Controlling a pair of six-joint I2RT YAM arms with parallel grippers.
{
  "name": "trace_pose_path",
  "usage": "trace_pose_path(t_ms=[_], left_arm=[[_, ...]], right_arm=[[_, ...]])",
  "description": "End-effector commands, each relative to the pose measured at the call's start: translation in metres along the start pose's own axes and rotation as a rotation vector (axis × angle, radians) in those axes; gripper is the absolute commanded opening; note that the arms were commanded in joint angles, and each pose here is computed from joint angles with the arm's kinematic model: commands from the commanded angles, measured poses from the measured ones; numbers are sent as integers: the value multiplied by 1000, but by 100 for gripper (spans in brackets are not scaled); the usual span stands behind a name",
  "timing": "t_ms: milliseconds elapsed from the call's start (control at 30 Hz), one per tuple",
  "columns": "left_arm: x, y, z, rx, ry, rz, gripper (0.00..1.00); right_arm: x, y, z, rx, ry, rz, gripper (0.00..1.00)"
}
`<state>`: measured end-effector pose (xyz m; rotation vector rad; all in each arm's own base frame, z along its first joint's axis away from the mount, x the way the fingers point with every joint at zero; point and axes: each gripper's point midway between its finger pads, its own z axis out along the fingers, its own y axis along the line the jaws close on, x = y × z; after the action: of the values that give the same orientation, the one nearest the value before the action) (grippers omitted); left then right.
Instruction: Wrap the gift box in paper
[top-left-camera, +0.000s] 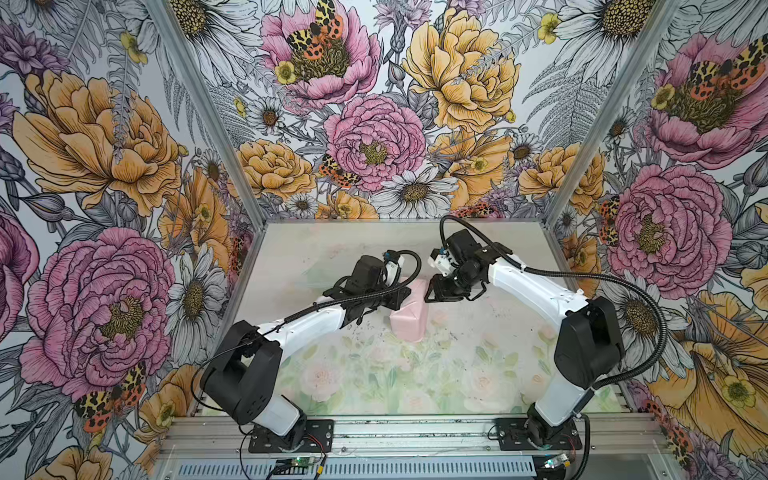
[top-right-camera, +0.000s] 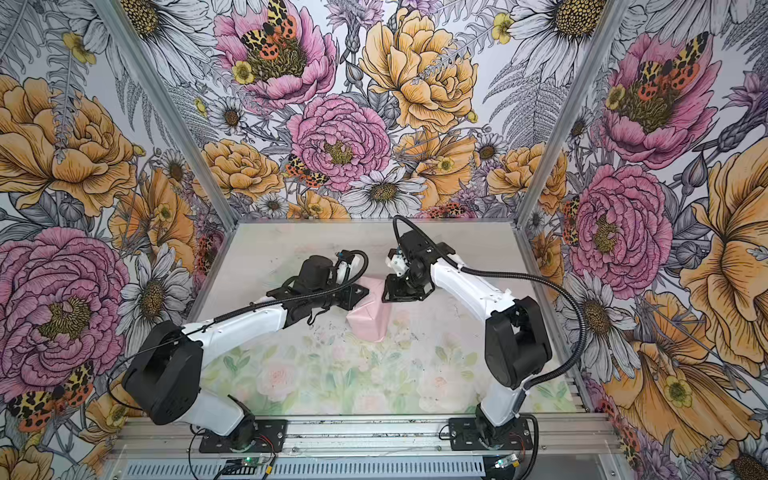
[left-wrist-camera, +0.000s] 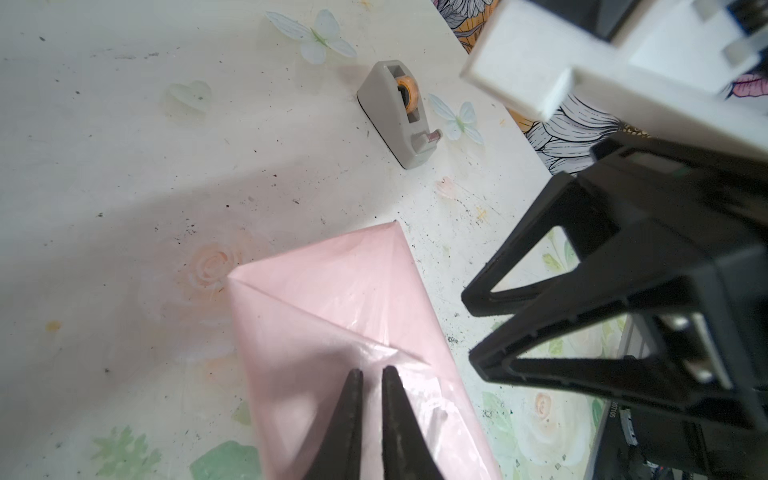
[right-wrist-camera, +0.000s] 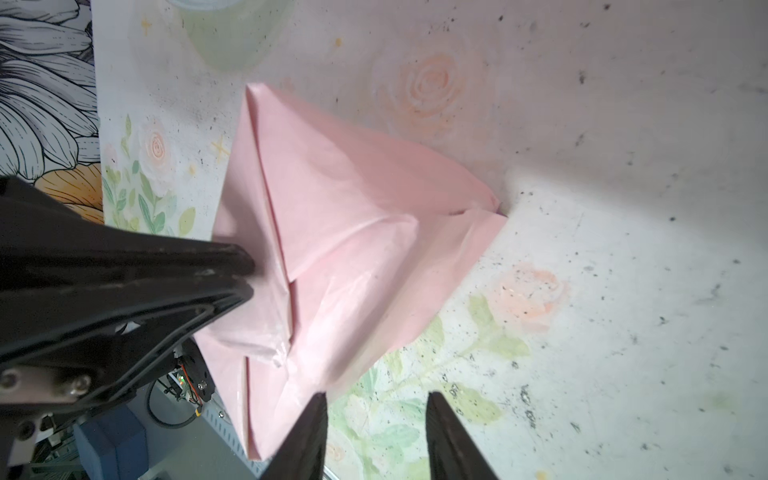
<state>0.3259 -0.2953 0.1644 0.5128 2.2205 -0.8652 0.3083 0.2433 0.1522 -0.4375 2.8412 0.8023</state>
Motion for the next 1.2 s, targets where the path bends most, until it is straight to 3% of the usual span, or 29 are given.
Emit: trace_pose_path(t_ms=[0, 133, 333, 667, 1167], left_arm=[[-18, -13, -19, -1, -62, 15, 19], [-24, -8, -35, -59, -87, 10, 39], [-1, 17, -33, -137, -18, -32, 52], [22, 36, -9, -168, 62, -64, 55], [42, 58, 0, -216, 110, -101, 53]], right_arm=[[-3, 6, -21, 2, -70, -23, 42], [-3, 8, -23, -11, -101, -24, 44], [2, 3, -18, -27, -133, -2, 44], [11, -6, -12, -26, -135, 30, 44], [7, -4, -20, -24, -184, 16, 44]])
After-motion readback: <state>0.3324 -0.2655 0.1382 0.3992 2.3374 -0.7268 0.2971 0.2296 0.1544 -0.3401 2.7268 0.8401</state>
